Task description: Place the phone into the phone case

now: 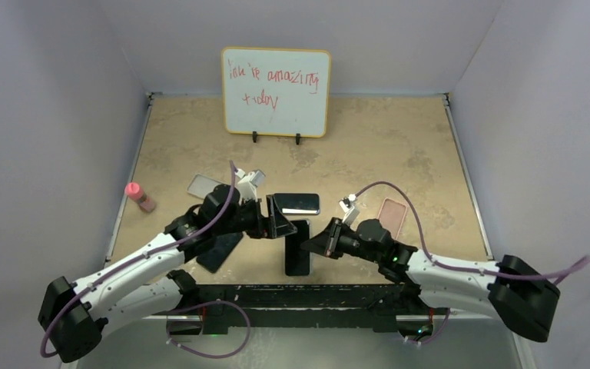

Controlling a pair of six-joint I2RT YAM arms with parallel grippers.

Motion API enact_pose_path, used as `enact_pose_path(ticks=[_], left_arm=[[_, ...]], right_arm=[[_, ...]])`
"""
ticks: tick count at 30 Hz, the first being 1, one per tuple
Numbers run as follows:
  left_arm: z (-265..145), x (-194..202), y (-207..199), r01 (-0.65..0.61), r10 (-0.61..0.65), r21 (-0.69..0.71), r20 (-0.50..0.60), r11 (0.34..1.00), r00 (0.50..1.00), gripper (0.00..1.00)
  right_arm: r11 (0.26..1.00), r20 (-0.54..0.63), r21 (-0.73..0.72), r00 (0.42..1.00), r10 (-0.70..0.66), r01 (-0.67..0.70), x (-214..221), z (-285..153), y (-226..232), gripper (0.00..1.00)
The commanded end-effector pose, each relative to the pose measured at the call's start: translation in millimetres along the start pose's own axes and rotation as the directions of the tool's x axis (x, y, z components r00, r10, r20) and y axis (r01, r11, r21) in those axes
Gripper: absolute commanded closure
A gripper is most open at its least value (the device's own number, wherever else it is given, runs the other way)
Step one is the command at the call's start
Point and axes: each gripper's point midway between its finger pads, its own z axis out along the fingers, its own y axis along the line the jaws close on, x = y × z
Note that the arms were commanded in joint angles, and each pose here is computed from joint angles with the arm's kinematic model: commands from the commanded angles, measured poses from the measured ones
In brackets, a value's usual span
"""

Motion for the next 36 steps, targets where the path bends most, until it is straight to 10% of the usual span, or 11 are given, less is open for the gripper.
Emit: enact_pose_path(ticks=[1,25,36], left_arm=[[-23,-19,-18,-0.106,0.107,-0.02,0.026,0.994,0.994,0.21],[-96,-51,-159,-0.265,0.137,0.538,0.266,0.8,0.954,0.17],[-98,-60,-143,-0.25,0.138,0.408,0.283,0.878,0.949,0.16]], right_arm=[[0.973,0.068,-0.182,0.989,-0.129,0.14,-25,-17,66,1.0],[0.651,0.084,-0.715,0.956,-0.281,0.254,-24,-100,226,1.0],[0.771,0.197,-0.559,0.952,-0.234,0.305,-47,-92,202,1.0]])
